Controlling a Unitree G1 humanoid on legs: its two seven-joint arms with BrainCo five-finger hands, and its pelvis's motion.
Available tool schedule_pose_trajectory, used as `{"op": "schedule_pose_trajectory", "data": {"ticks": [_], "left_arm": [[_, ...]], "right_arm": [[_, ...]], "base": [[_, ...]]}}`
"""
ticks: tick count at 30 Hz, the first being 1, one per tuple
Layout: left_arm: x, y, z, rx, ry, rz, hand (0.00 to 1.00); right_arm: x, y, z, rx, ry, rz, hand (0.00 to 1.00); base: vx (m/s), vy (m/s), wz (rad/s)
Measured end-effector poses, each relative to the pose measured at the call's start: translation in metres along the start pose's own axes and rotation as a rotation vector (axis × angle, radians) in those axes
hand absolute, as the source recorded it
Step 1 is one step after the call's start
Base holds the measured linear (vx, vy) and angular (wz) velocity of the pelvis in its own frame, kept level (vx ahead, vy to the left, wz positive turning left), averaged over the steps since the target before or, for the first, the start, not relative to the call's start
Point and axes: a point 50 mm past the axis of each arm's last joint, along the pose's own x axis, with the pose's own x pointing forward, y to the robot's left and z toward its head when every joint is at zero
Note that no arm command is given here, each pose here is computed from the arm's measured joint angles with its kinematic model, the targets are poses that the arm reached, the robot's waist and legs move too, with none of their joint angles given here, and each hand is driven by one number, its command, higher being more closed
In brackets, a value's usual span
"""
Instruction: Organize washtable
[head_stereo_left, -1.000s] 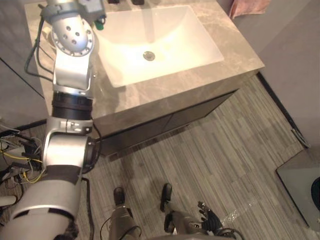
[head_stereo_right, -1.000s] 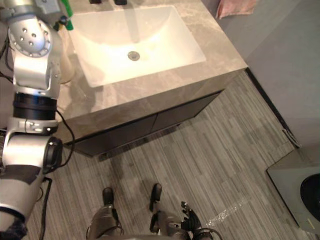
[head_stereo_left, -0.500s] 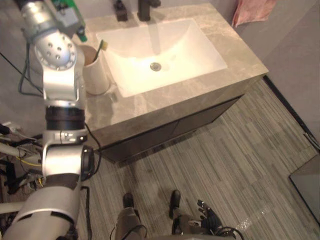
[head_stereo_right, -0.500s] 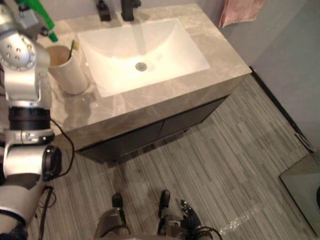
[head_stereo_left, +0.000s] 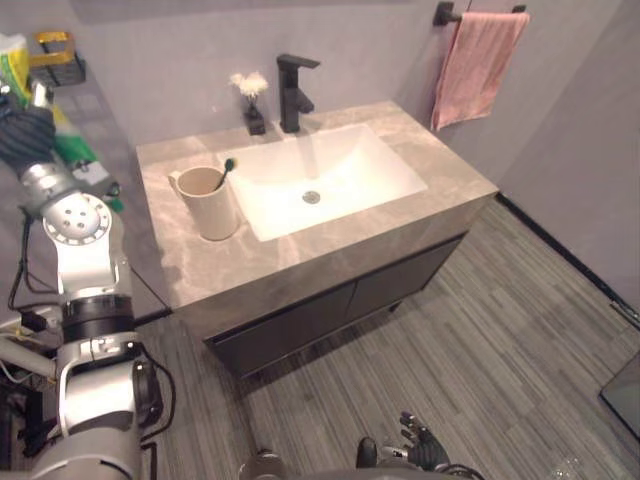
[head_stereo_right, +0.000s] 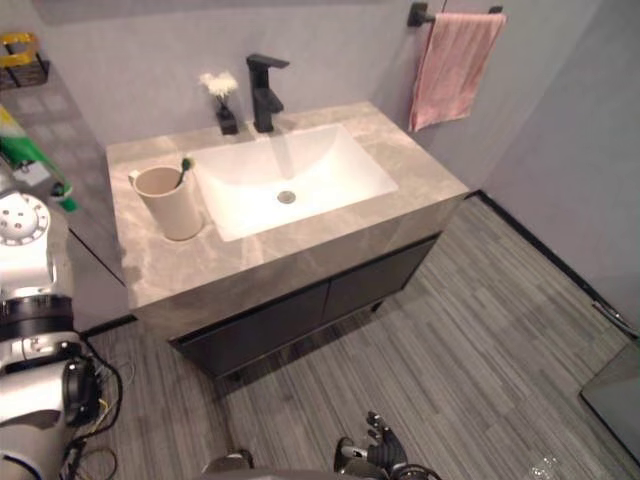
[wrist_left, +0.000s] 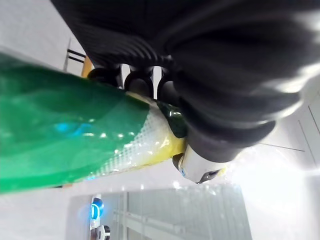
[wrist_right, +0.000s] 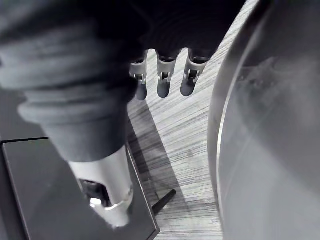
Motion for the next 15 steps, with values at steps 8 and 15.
{"op": "schedule_pose_trajectory", "data": {"ticks": [8, 15], "left_arm": [[-0.008, 0.009, -0.017, 0.046, 0.061, -0.003, 1.00], [-0.037, -0.004, -0.037, 0.026, 0.151, -0.057, 1.00]], "right_arm": [[0.000, 0.000, 0.000, 0.012, -0.001, -0.003, 0.00], [0.001, 0.001, 0.006, 0.018, -0.039, 0.012, 0.00]], "base": [[-0.06, 0.089, 0.04], [0.02, -0.009, 0.19]]}}
